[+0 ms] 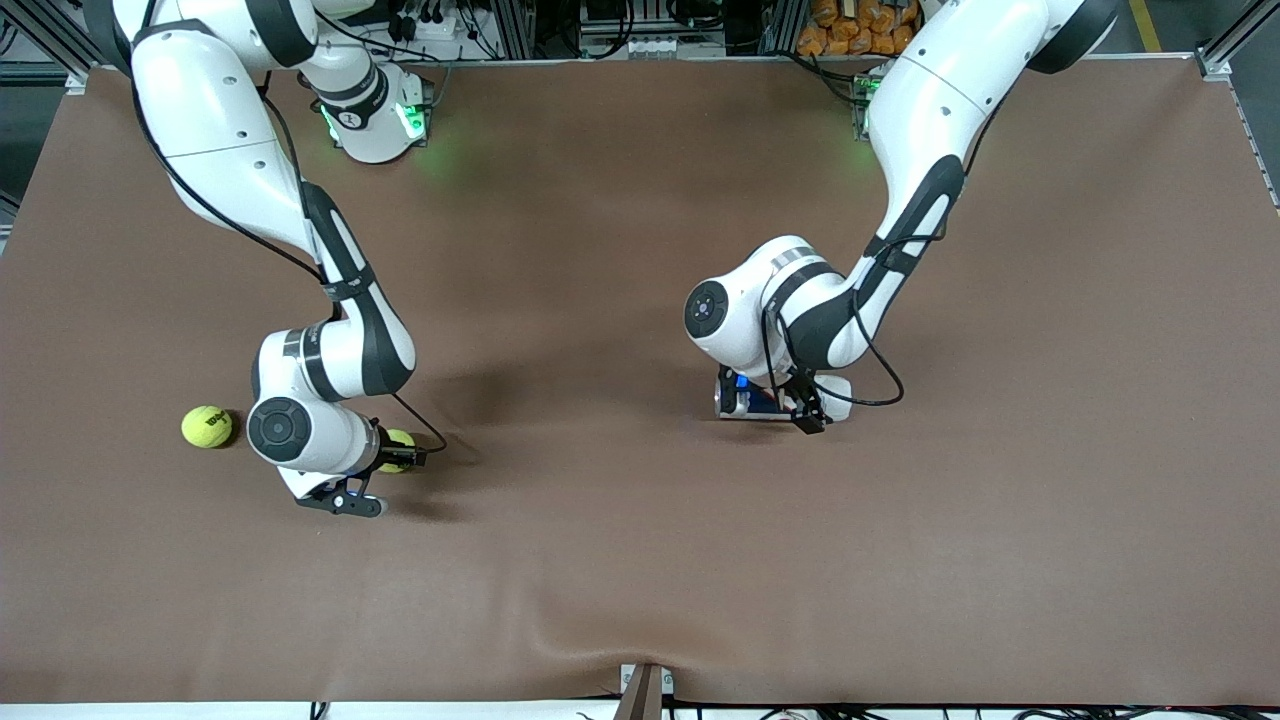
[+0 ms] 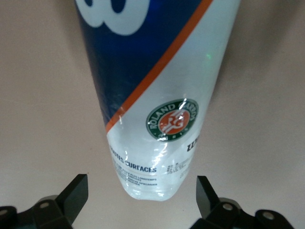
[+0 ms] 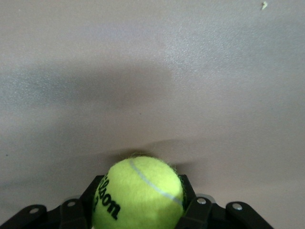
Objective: Insert tennis ball vertically with right arm
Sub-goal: 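Grasp the ball with the right gripper while the left gripper grasps the can, then lift the ball with the right gripper and carry it aside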
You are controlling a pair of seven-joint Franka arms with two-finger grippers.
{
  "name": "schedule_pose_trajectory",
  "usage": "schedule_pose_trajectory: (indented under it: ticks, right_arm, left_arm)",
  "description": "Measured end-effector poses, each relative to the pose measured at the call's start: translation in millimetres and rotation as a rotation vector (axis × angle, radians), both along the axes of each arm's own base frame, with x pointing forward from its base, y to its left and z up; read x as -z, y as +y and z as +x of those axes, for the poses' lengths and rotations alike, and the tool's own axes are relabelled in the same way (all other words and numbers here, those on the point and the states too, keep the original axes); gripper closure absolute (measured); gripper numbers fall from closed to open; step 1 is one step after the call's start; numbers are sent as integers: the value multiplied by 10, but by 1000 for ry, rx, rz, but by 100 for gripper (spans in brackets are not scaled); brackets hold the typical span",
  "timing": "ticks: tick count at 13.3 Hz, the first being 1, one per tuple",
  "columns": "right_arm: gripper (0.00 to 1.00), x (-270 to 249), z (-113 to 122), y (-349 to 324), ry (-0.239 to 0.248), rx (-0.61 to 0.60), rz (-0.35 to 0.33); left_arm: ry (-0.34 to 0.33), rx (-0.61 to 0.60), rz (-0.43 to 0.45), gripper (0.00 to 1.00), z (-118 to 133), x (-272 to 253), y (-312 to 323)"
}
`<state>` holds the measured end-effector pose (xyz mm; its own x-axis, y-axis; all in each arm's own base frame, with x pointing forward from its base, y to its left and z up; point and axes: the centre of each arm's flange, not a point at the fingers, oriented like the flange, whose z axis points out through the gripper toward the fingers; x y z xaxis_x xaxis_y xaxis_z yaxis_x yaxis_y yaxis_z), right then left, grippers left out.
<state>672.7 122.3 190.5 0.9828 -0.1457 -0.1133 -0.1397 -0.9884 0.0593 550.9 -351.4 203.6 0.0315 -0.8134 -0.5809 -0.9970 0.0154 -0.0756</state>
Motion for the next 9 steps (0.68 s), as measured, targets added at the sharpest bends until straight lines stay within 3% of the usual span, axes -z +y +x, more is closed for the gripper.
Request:
schedule_pose_trajectory:
  ticks: [4,9]
  right_arm:
    - [33,-444,72,-50,-4,-7,-1]
    - [33,-1842,-16,-366,-20,32,9]
  left_arm:
    - [17,27,-11,0,45,42,44]
    - [25,27,-17,0,66,96,100]
